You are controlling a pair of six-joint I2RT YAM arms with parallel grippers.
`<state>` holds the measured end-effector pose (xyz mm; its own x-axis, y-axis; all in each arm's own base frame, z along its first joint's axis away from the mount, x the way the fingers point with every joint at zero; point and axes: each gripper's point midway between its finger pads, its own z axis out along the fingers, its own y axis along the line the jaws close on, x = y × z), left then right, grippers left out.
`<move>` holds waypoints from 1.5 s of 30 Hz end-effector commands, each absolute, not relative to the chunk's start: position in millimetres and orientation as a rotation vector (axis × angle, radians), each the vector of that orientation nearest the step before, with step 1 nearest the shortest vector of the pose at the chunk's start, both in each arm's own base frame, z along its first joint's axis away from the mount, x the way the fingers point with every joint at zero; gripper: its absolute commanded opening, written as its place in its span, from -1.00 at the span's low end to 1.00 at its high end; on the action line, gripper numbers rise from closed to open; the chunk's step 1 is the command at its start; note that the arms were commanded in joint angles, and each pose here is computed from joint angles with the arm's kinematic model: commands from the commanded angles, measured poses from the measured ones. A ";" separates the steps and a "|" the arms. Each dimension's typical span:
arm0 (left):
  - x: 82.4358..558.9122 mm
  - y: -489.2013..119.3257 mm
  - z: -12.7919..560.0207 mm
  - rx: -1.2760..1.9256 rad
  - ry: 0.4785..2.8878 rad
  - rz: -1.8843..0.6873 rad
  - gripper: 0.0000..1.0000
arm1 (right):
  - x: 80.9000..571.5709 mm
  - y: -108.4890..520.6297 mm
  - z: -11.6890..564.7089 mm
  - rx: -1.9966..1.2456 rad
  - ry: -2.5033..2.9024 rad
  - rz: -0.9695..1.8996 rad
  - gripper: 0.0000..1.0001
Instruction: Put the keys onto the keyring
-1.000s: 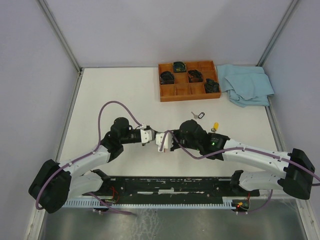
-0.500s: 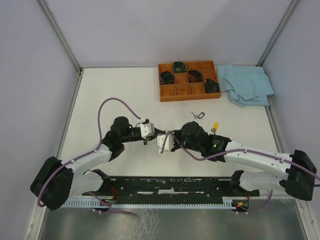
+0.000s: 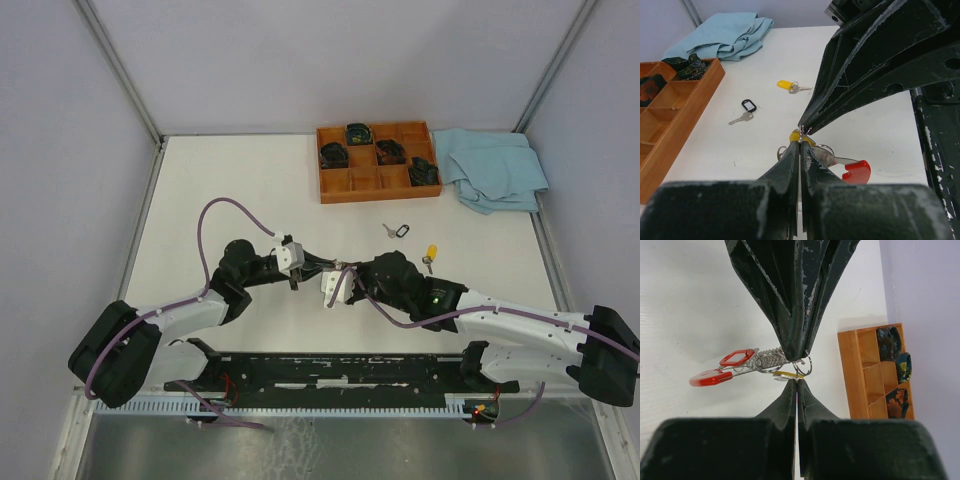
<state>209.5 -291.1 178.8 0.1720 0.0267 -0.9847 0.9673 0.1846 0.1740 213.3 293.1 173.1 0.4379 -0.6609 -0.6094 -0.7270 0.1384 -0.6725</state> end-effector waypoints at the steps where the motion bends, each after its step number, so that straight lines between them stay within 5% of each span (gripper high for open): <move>1: 206.2 -295.0 213.2 1.098 1.030 -0.972 -0.95 | 219.5 288.2 187.1 -1.451 1.279 0.058 -0.99; 8: 210.5 -294.8 205.8 1.113 1.046 -0.944 -0.93 | 222.9 288.9 216.7 -1.432 1.219 0.036 -0.99; 18: 210.6 -297.2 197.4 1.169 1.062 -0.932 -0.61 | 217.1 300.1 227.5 -1.514 1.177 0.068 -0.99; 32: 208.2 -300.2 190.5 1.224 1.062 -0.926 -0.41 | 210.1 309.2 220.8 -1.617 1.160 0.103 -0.99; 41: 206.2 -302.4 187.5 1.257 1.060 -0.941 -0.49 | 205.1 312.7 218.7 -1.666 1.153 0.130 -0.99; 45: 204.9 -302.9 186.9 1.262 1.058 -0.950 -0.85 | 205.4 310.3 215.4 -1.674 1.167 0.121 -0.99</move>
